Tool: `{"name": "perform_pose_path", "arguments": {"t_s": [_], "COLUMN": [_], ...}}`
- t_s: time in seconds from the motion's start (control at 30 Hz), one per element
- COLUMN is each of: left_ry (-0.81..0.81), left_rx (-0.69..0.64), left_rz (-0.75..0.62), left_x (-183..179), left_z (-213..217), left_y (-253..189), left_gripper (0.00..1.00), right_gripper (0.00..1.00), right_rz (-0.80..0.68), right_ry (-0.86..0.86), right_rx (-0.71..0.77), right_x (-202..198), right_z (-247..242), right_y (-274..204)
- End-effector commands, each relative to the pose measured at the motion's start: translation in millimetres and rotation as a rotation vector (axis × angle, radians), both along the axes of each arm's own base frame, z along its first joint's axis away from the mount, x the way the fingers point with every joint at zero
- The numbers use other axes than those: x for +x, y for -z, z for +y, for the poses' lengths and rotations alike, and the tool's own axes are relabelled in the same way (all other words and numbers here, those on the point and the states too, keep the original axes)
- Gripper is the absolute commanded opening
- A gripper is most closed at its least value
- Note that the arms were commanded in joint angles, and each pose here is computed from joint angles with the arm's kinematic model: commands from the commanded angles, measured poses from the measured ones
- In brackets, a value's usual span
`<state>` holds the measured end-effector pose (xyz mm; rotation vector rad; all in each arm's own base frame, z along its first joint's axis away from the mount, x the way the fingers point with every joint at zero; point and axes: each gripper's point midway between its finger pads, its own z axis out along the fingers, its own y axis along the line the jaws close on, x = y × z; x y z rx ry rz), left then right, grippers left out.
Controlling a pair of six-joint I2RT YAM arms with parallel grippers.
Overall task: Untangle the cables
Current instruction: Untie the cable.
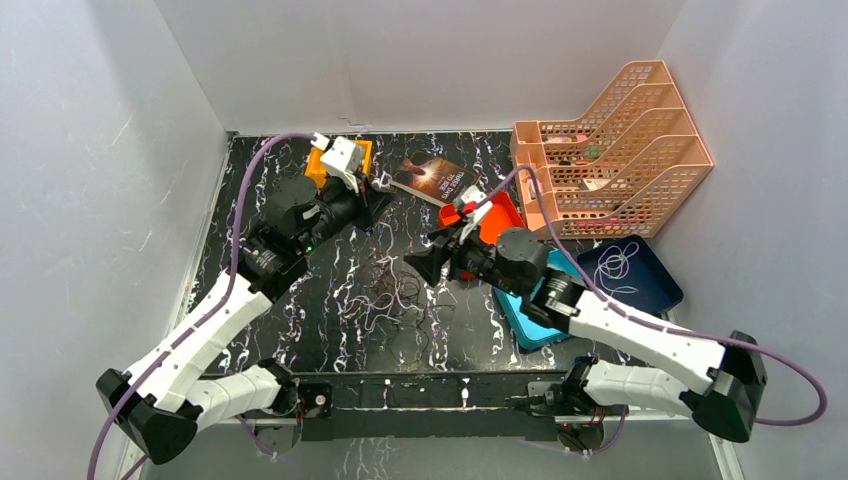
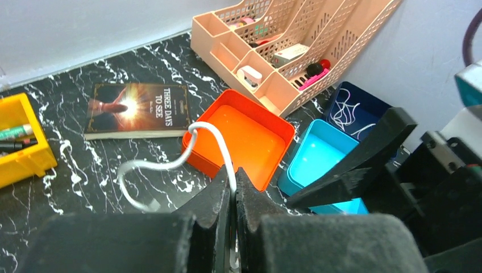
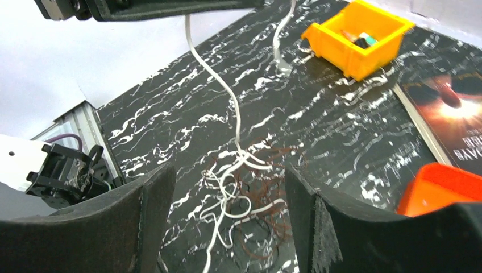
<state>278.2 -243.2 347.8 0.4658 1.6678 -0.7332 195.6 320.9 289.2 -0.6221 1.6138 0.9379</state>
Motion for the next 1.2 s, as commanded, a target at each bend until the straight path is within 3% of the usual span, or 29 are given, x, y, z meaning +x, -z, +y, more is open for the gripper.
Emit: {"name": "perform_pose_path", "arguments": {"t_s": [0.0,0.3,0.47,0.63,1.17], "left_ry": [-0.03,-0.009,-0.036,-0.041,-0.127], "left_rx": [-0.015,-0.03,-0.014,-0.021,0.004], "left_rz": [0.045,0.05,0.079,0.054,-0.237], "left_x": [-3.7,-7.3,-1.5,-1.6,14.1], "left_z": [7.4,4.4,5.4,7.2,26.2], "left_y": [-12.7,-34.3,-48.8,-75.5,-197.5], "left_gripper": [0.0,0.0,0.0,0.0,0.0], "right_gripper": [0.79,0.75,0.54,0.46,0.35], "right_rz": [-0.146,-0.11,-0.055,0.011,0.219], "right_ry": [-0.099,-0.063,-0.063,-0.094,-0.104], "right_rx": [0.123,0.169,0.163,0.129,-0.011], "right_x": [2.9,38.7,51.2,50.8,39.5], "right_z": [32.2,80.5,102.9,115.5,113.4], "right_y": [-38.0,-24.7,-4.0,28.3,145.2]}}
